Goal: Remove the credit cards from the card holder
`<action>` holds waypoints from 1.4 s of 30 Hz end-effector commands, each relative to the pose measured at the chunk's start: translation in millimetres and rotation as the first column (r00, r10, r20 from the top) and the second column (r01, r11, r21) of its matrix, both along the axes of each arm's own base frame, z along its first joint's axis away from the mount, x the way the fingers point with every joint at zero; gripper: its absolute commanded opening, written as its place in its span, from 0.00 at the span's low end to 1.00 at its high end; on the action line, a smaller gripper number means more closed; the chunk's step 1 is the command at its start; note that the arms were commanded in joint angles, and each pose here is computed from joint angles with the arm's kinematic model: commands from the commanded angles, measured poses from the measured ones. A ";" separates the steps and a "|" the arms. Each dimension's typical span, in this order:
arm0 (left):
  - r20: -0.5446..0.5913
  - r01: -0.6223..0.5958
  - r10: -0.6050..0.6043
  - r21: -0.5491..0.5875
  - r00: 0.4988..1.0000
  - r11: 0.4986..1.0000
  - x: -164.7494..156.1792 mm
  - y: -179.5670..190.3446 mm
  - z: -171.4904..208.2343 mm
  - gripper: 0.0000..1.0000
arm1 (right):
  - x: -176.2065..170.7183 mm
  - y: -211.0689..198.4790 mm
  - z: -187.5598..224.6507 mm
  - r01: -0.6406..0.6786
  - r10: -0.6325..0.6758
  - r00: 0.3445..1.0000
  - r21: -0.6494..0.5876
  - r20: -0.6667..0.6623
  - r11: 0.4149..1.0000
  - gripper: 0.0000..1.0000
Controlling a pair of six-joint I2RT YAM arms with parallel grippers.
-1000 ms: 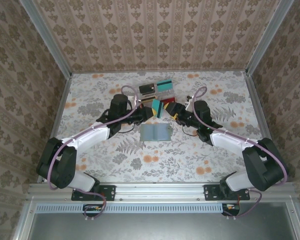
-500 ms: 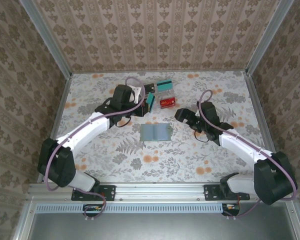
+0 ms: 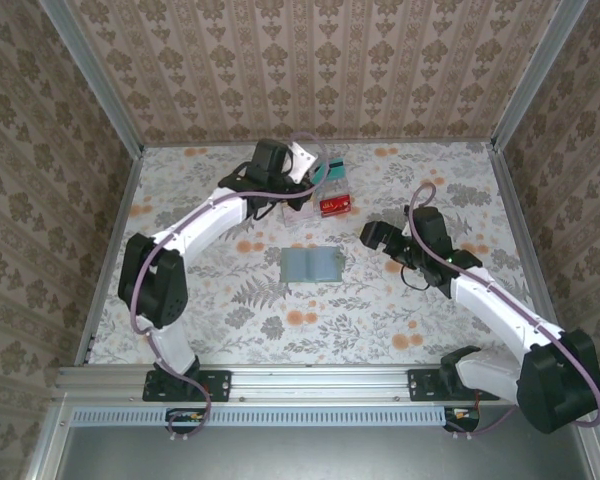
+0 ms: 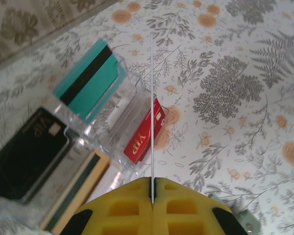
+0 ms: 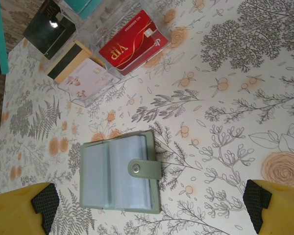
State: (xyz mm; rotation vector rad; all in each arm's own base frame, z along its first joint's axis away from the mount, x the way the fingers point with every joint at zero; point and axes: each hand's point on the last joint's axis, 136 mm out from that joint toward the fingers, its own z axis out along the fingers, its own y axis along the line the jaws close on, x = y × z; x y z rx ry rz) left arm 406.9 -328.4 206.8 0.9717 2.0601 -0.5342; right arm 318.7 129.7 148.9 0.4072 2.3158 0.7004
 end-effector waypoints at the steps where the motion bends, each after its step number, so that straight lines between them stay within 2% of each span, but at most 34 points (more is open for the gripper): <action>1: 0.141 0.182 -0.197 0.114 0.970 0.977 2.8 -11.8 11.4 0.00 | -7.3 -6.1 -3.7 -0.002 0.001 1.000 -0.024 -0.014 1.000 1.00; 8: 0.233 0.300 -0.361 0.259 0.903 0.918 29.6 -19.7 12.2 0.00 | -3.6 7.0 -8.1 -0.019 0.021 0.999 0.050 -0.044 0.999 1.00; 15: 0.298 0.396 -0.459 0.248 0.837 0.884 62.9 -22.3 16.7 0.00 | 0.0 18.7 -12.6 -0.015 0.021 0.996 0.076 -0.087 0.997 1.00; 19: 0.287 0.434 -0.494 0.250 0.821 0.866 76.1 -17.8 6.6 0.00 | 3.2 23.4 -11.0 0.000 0.010 0.994 0.087 -0.109 0.996 1.00; 29: 0.281 0.488 -0.547 0.254 0.789 0.835 86.6 -23.1 -13.2 0.00 | 6.7 36.3 -7.4 0.013 -0.002 0.991 0.087 -0.133 0.996 1.00; 42: 0.234 0.458 -0.536 0.314 0.811 0.831 102.4 -18.9 -48.9 0.00 | 7.8 41.8 -2.1 -0.001 0.012 0.992 0.083 -0.126 0.997 0.99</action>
